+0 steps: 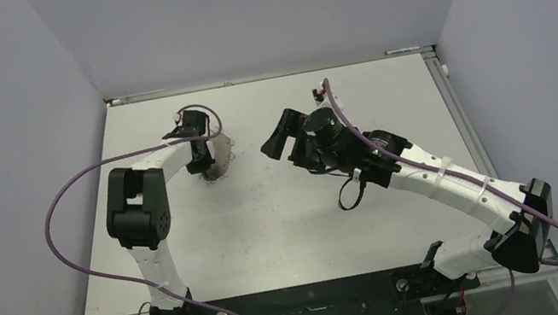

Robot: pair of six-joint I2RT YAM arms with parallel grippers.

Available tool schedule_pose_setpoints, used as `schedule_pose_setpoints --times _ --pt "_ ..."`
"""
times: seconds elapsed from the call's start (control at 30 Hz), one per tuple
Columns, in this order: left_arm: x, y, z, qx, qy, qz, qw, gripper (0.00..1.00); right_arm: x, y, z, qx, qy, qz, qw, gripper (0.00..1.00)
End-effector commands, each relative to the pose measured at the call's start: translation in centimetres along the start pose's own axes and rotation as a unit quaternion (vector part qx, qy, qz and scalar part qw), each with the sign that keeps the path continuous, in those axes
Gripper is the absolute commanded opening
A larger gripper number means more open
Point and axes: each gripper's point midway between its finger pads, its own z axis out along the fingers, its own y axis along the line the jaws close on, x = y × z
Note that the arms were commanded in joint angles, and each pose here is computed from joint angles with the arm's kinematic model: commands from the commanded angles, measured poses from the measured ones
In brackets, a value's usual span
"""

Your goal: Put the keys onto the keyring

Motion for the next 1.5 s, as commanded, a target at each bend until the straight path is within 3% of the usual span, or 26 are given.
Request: schedule_pose_setpoints --times 0.0,0.33,0.77,0.93,1.03,1.07,1.17,1.23,1.3,1.47 --pt "-0.6 -0.6 -1.7 0.008 -0.022 -0.012 1.000 0.00 -0.7 0.2 -2.1 0.055 -0.007 0.123 0.991 0.85" --pt "2.0 -1.0 -3.7 0.030 -0.020 -0.023 0.999 0.00 0.9 2.2 -1.3 0.043 0.040 0.153 0.986 0.84" --pt "6.4 -7.3 -6.8 0.151 0.002 -0.039 0.988 0.00 1.2 2.0 -0.8 0.014 0.036 0.203 0.978 0.84" --pt "6.5 -8.1 -8.3 0.171 -0.006 -0.048 0.984 0.00 0.8 1.2 -1.1 0.014 0.028 0.219 0.975 0.84" --pt "4.9 -6.3 -9.2 0.134 -0.040 -0.056 0.989 0.00 0.4 0.6 -1.4 0.027 0.023 0.217 0.975 0.83" --pt "4.4 -5.5 -9.5 0.116 -0.053 -0.057 0.990 0.04 0.4 0.5 -1.4 0.031 0.021 0.215 0.976 0.83" --pt "3.4 -3.3 -10.0 0.066 -0.078 -0.057 0.993 0.42 0.4 0.3 -1.4 0.048 0.027 0.199 0.978 0.83" --pt "3.3 -2.4 -10.0 0.051 -0.082 -0.055 0.994 0.54 0.2 0.2 -1.6 0.056 0.023 0.192 0.979 0.83" --pt "3.5 -1.6 -9.7 0.039 -0.081 -0.051 0.995 0.61 -0.1 0.7 -2.0 0.044 0.021 0.197 0.979 0.83" --pt "4.2 0.0 -7.5 0.019 -0.055 -0.036 0.998 0.64 0.2 0.9 -2.1 0.018 0.026 0.216 0.976 0.83"
